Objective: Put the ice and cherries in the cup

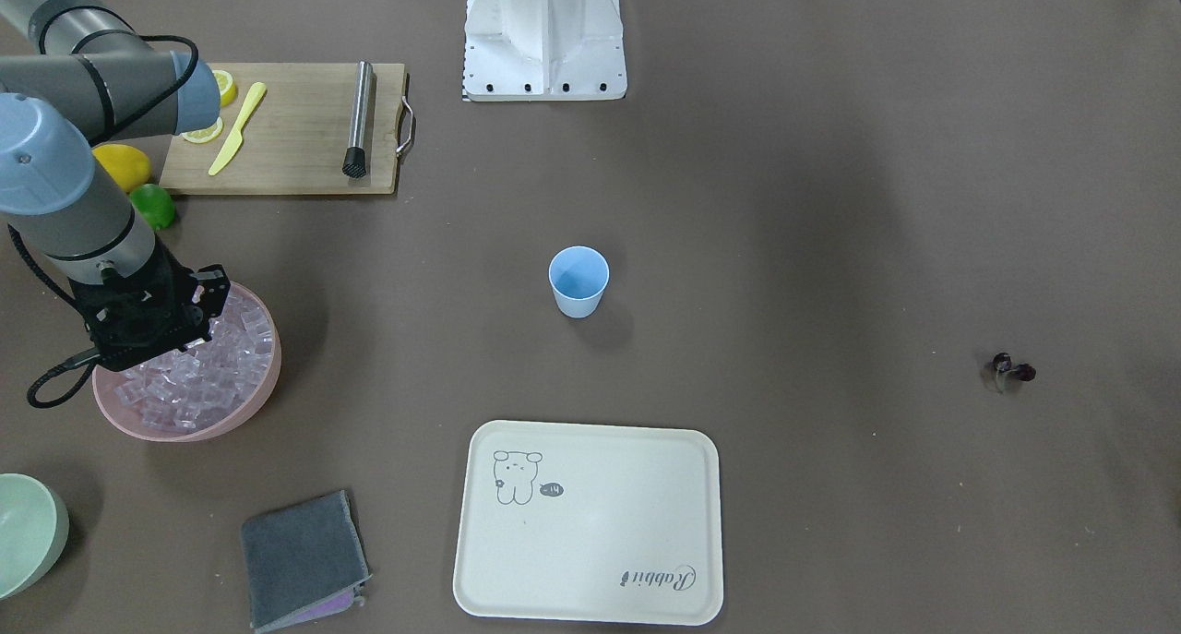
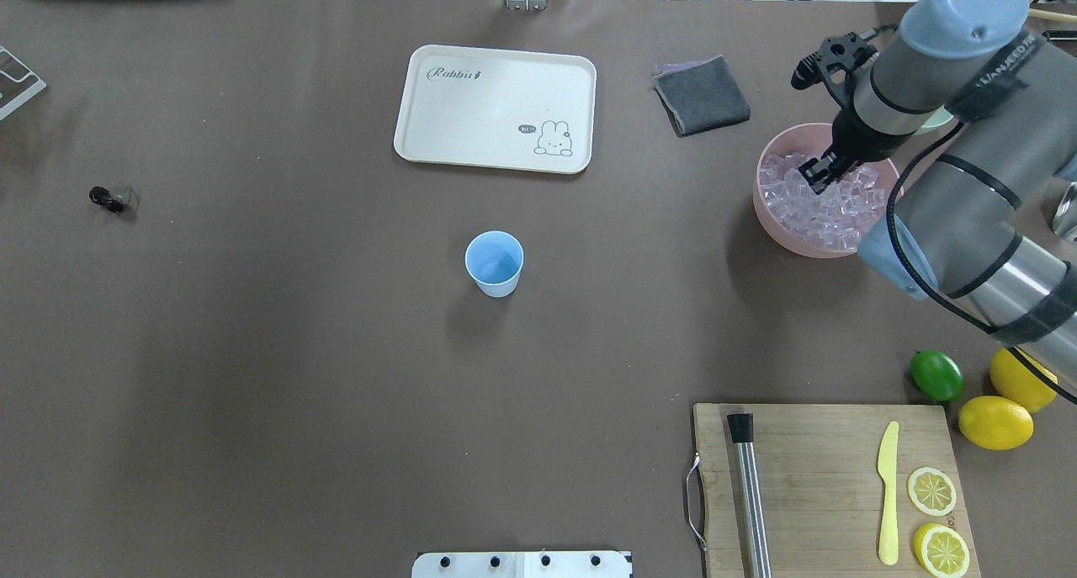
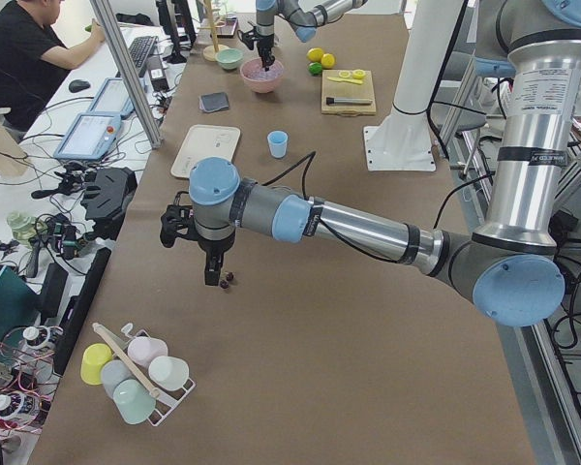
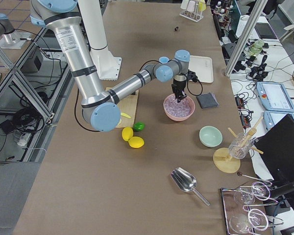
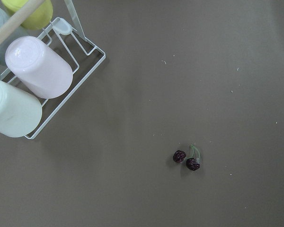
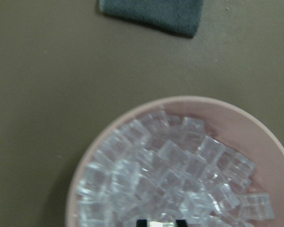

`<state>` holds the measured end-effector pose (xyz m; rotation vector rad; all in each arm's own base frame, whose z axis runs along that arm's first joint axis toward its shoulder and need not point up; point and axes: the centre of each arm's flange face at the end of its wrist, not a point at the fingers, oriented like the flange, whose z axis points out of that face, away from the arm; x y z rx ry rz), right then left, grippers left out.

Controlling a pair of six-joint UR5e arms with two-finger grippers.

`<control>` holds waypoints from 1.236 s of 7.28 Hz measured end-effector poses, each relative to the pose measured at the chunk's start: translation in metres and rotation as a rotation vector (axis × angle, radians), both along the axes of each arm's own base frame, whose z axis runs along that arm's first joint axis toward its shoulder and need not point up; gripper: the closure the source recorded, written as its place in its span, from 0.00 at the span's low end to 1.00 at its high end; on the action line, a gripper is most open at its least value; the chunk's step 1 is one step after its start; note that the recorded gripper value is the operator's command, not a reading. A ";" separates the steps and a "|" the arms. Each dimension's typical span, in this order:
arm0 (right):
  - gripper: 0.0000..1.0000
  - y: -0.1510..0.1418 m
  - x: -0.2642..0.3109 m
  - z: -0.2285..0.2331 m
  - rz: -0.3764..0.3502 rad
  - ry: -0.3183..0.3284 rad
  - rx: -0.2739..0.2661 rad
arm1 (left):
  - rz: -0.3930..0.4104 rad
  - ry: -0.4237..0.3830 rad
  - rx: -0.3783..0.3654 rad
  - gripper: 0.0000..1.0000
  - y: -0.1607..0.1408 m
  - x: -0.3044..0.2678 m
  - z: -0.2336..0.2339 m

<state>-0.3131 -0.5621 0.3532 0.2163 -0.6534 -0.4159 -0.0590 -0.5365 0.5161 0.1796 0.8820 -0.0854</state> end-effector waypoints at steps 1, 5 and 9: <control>0.79 0.002 -0.033 -0.058 0.061 -0.019 -0.056 | 0.001 0.000 0.000 0.02 -0.001 0.000 0.000; 0.78 0.045 -0.220 -0.235 0.297 -0.080 -0.218 | 0.001 0.000 0.001 0.02 -0.004 0.001 -0.001; 0.59 0.075 -0.286 -0.286 0.367 -0.078 -0.255 | 0.002 0.000 0.001 0.02 -0.005 0.001 -0.001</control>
